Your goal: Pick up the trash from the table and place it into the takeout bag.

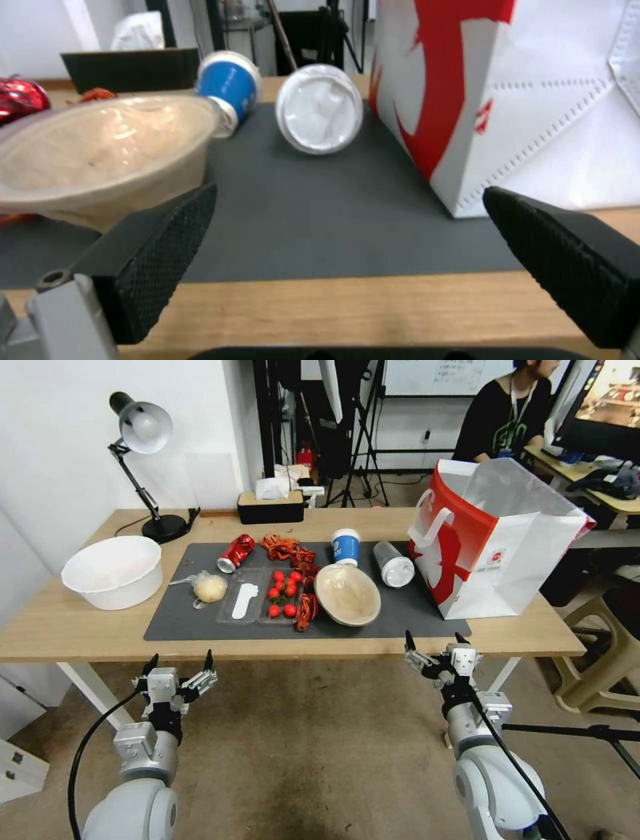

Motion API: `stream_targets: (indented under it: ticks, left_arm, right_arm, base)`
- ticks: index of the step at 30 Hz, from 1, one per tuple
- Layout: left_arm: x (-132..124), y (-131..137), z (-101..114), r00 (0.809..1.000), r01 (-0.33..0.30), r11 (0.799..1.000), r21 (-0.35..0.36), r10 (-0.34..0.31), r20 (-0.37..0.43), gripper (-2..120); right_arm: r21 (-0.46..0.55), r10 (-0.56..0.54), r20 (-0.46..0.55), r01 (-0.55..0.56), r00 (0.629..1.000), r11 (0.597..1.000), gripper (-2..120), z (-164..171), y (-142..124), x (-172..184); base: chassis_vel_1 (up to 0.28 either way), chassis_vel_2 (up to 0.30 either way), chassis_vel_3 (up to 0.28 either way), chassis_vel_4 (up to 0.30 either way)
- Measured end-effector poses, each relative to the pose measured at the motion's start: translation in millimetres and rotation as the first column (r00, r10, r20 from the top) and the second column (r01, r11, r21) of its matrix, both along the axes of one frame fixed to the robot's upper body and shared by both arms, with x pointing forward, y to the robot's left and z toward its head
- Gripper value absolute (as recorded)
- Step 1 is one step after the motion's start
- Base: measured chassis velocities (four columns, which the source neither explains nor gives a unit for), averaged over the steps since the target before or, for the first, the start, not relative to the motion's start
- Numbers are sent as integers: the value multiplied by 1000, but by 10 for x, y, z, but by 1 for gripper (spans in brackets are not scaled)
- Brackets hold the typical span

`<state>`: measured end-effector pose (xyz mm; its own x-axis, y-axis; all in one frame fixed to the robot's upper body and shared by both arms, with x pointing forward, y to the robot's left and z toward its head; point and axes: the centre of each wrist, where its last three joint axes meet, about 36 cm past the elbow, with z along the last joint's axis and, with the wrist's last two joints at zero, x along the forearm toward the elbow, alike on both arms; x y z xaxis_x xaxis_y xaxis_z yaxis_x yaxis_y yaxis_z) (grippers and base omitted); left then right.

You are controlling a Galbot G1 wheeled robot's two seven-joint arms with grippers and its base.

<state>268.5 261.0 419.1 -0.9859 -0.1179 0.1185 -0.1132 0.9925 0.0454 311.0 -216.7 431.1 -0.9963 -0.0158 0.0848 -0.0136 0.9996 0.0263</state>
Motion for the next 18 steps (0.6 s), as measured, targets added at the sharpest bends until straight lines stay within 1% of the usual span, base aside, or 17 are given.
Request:
stream_targets:
  ticks: [3, 5, 6, 7, 10, 11, 13, 15, 18]
  left_arm:
    - [-3, 0, -1, 1000, 2, 1000, 2, -2, 6, 100]
    - [-3, -1, -1, 1000, 3, 1000, 3, -3, 14, 100]
    - [-5, -1, -3, 1000, 3, 1000, 3, -3, 17, 100]
    - [-5, -1, -3, 1000, 3, 1000, 3, -3, 17, 100]
    - [-16, 2, -8, 1000, 3, 1000, 5, -3, 23, 100]
    - [-16, 2, -8, 1000, 3, 1000, 5, -3, 23, 100]
    - [-21, 3, -4, 1000, 3, 1000, 6, -3, 26, 100]
    - [-21, 3, -4, 1000, 3, 1000, 6, -3, 26, 100]
    - [-26, 0, 4, 1000, 3, 1000, 7, -3, 29, 100]
  right_arm:
    - [15, 16, 13, -16, 1000, 1000, 100, 18, 34, 14]
    - [40, 36, 23, -37, 999, 999, 100, 35, 67, 44]
    - [71, 53, 27, -55, 998, 996, 100, 43, 98, 72]
    - [71, 53, 27, -55, 998, 996, 100, 43, 98, 72]
    - [164, 89, 26, -92, 996, 982, 100, 33, 179, 169]
    - [164, 89, 26, -92, 996, 982, 100, 33, 179, 169]
    - [223, 110, 21, -112, 994, 968, 100, 15, 226, 233]
    - [223, 110, 21, -112, 994, 968, 100, 15, 226, 233]
    - [309, 137, 2, -131, 991, 942, 100, 20, 305, 329]
  base:
    - [0, 0, 0, 0]
    - [0, 0, 0, 0]
    - [0, 0, 0, 0]
    - [0, 0, 0, 0]
    - [0, 0, 0, 0]
    - [0, 0, 0, 0]
    - [0, 0, 0, 0]
    - [0, 0, 0, 0]
    - [0, 0, 0, 0]
